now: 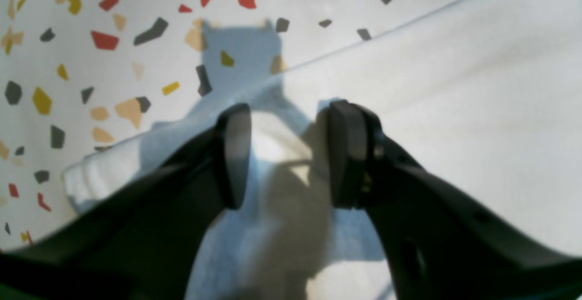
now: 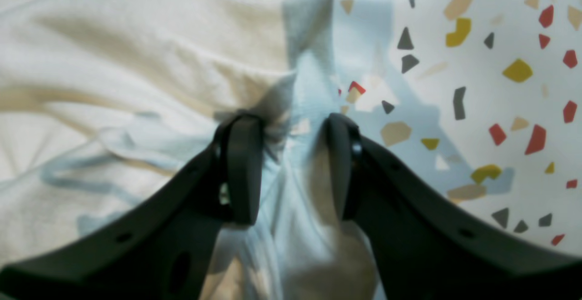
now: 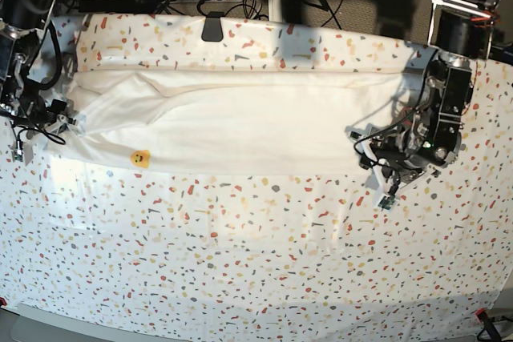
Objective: Fold the T-shirt properly
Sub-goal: 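Grasp the folded shirt ends with both grippers and pull them apart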
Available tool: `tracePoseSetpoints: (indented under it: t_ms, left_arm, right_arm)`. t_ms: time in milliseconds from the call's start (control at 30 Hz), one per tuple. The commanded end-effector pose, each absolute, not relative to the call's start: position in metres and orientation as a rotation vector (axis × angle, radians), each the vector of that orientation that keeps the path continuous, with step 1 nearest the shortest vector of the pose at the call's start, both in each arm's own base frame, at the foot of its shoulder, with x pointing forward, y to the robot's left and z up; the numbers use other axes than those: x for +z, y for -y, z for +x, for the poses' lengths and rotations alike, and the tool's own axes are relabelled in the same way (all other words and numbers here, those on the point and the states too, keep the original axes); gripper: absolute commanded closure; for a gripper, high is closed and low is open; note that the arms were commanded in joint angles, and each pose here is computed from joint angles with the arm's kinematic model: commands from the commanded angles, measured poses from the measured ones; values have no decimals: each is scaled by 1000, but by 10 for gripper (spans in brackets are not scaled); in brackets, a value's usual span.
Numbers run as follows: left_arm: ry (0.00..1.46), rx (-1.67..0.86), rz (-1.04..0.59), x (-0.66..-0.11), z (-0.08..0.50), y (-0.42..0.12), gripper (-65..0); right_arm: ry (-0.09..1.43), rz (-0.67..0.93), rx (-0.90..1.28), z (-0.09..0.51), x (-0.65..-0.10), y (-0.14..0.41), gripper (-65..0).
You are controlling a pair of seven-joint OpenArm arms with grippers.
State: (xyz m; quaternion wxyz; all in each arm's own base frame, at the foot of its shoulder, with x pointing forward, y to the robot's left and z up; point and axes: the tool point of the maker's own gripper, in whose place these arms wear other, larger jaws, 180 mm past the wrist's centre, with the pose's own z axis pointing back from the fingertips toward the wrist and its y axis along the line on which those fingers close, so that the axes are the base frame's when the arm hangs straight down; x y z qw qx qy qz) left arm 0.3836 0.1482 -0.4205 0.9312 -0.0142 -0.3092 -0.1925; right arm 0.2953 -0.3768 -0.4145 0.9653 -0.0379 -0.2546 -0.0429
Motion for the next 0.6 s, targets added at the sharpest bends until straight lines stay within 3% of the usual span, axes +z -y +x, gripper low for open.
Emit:
tracePoseSetpoints:
  t_ms: [0, 167, 567]
  left_arm:
    - [645, -379, 26, -407, 396, -165, -266]
    - [706, -368, -22, -381, 413, -153, -266]
    - [845, -457, 37, -297, 422, -144, -267]
  right_arm:
    - [515, -84, -84, 297, -406, 381, -248]
    - [577, -104, -53, 310, -384, 382, -248]
    - [790, -170, -51, 330, -302, 394, -248]
